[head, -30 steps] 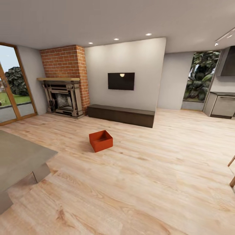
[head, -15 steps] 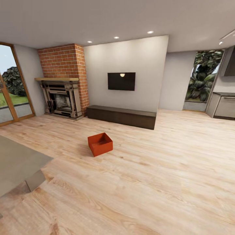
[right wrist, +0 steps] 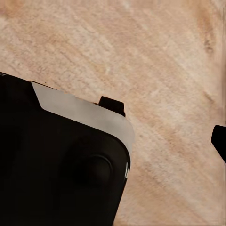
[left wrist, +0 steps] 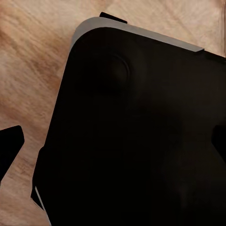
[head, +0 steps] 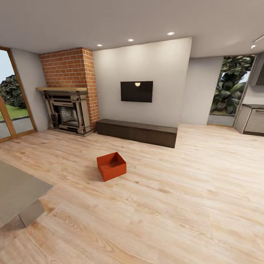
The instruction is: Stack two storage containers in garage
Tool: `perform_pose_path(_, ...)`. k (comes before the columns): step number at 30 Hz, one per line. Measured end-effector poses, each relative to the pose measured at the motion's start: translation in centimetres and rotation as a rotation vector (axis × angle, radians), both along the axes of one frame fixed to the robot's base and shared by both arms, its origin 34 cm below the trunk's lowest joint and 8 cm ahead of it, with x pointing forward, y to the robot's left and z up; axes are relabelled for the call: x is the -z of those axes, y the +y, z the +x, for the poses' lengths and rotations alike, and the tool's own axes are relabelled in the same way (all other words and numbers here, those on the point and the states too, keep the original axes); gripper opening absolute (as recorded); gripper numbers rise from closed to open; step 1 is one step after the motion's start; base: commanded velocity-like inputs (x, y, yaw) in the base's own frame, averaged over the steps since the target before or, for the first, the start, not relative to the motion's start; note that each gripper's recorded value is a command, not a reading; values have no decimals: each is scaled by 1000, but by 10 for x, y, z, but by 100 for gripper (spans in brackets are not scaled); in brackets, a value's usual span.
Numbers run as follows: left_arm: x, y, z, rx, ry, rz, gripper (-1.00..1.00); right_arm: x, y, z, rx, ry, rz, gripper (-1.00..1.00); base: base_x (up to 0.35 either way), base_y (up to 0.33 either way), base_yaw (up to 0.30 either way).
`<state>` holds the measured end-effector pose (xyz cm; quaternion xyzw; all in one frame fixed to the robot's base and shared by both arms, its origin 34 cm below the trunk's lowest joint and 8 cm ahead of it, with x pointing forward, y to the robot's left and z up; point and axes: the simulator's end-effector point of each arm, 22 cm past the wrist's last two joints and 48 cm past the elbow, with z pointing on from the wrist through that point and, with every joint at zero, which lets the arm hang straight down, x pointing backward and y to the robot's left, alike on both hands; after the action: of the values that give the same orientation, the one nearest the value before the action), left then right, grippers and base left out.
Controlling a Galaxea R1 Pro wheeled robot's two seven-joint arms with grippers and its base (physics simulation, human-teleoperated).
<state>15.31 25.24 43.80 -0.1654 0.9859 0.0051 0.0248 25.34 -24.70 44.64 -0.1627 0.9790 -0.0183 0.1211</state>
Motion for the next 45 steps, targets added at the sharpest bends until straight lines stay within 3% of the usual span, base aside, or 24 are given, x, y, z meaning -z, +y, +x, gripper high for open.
perform_pose_path(20,0,0,0,0,0,0,100,0,-1,0,15,-1,-3,100,325,0,0)
perform_pose_path(22,0,0,0,0,0,0,100,0,-3,0,37,-2,-7,100,325,0,0)
perform_pose_path(27,0,0,0,0,-1,0,100,0,-14,0,155,-4,-15,100,325,0,0)
perform_pose_path(45,0,-1,0,3,1,-2,100,0,-12,-4,157,6,-11,100,325,0,0)
